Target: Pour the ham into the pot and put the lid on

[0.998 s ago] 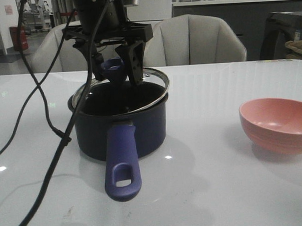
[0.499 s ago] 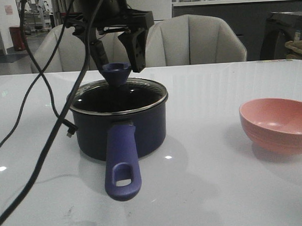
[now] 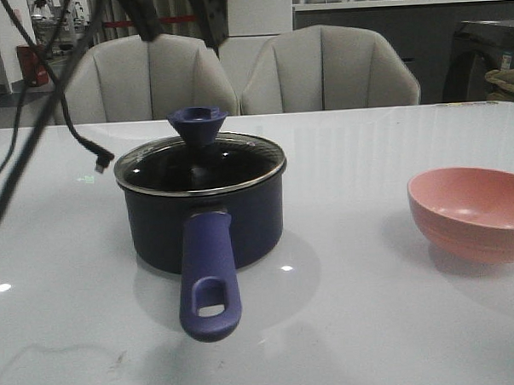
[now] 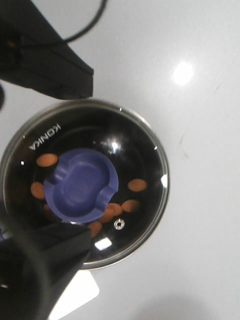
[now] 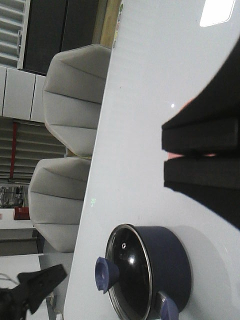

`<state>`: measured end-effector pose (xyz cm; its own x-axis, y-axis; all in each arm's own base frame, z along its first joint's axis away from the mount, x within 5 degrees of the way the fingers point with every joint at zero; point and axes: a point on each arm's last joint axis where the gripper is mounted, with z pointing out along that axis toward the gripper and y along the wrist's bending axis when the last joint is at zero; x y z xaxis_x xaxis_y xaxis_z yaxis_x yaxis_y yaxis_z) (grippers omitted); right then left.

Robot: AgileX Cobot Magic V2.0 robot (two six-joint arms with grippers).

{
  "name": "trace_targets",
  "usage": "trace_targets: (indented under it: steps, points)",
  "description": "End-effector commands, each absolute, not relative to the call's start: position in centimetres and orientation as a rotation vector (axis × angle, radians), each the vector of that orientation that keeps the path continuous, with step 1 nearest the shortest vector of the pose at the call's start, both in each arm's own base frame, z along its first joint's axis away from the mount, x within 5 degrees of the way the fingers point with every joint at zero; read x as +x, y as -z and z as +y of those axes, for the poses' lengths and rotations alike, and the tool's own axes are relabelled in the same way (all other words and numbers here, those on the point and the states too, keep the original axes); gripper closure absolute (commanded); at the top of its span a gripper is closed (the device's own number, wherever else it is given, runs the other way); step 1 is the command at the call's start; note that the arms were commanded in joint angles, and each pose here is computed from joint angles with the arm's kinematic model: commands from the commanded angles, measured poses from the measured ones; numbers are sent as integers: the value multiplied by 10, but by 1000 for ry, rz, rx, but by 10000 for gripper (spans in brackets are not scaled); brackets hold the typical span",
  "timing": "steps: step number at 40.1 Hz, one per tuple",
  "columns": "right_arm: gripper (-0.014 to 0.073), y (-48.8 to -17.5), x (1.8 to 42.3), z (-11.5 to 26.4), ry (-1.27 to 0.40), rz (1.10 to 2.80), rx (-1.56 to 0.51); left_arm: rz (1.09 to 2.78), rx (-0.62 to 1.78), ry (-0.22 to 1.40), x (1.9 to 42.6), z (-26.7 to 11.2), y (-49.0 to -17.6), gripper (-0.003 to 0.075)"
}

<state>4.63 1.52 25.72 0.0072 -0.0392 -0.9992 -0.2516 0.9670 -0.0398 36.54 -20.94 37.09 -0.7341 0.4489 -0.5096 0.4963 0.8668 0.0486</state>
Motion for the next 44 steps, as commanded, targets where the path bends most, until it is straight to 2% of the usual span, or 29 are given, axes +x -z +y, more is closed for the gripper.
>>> trace_targets:
  steps: [1,7,12,26,44]
  points:
    - [442,-273,46,13,-161,1471,-207,2427,619,77,339,-188,-420,187]
    - [442,-273,46,13,-161,1471,-207,2409,602,19,320,-172,-431,188]
    - [442,-273,46,13,-161,1471,-207,2421,608,-32,303,-159,-428,193]
    - [442,-273,46,13,-161,1471,-207,2405,601,-16,236,-120,-409,293]
    - [442,-273,46,13,-161,1471,-207,2185,553,70,136,-63,-396,293]
